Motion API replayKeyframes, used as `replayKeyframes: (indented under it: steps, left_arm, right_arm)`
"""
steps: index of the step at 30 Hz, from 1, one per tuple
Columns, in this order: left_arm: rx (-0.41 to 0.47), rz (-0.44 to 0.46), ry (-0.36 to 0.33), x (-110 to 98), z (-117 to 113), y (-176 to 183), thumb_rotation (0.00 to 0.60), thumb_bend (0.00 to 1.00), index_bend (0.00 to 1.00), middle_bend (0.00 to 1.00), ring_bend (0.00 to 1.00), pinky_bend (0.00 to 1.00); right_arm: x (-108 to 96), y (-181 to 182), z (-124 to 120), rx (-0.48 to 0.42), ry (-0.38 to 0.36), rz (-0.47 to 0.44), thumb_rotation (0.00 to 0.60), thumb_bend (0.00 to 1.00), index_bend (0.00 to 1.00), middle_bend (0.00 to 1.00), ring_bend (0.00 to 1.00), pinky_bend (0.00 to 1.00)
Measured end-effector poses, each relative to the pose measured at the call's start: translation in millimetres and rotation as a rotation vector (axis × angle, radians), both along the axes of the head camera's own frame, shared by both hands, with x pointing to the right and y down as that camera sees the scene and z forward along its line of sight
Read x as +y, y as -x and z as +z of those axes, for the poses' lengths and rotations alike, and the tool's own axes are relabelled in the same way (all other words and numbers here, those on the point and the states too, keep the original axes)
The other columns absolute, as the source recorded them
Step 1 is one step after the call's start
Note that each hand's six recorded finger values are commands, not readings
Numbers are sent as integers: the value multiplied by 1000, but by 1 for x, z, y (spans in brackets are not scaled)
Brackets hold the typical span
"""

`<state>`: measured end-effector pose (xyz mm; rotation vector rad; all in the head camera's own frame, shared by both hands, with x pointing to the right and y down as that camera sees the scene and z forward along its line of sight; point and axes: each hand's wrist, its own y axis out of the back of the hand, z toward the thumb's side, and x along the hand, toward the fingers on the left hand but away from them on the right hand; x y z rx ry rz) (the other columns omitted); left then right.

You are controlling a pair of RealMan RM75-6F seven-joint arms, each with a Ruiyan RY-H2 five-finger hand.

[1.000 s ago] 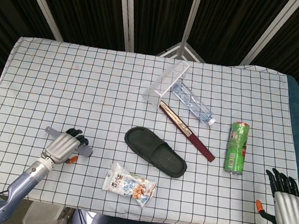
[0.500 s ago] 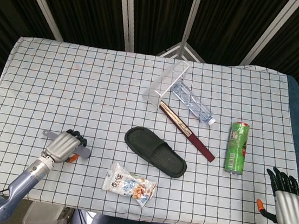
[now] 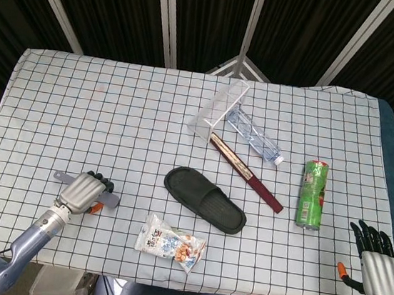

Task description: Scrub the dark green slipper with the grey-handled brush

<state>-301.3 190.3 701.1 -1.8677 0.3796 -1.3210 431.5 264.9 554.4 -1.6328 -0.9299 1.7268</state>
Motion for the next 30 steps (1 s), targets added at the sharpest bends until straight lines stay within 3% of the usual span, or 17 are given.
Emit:
replayKeyframes:
  steps: [5, 17, 24, 30]
  left_arm:
    - [3, -14, -15, -3, 0, 0, 600, 667, 623, 643, 455, 513]
    - [49, -66, -64, -24, -15, 8, 600, 673, 622, 643, 458, 517]
    - [99, -132, -47, -51, -18, 5, 600, 674, 620, 642, 458, 517]
    - [154, -149, 26, -71, -13, -18, 600, 676, 615, 639, 458, 516]
  right_arm:
    - [0, 0, 1, 3, 1, -2, 514, 415, 0, 0, 0, 0]
    - [-2, 16, 7, 9, -6, -71, 514, 416, 0, 0, 0, 0]
    - [-2, 66, 32, -28, 27, -260, 517, 416, 0, 0, 0, 0]
    - [3, 125, 57, -107, 51, -428, 521, 421, 0, 0, 0, 0]
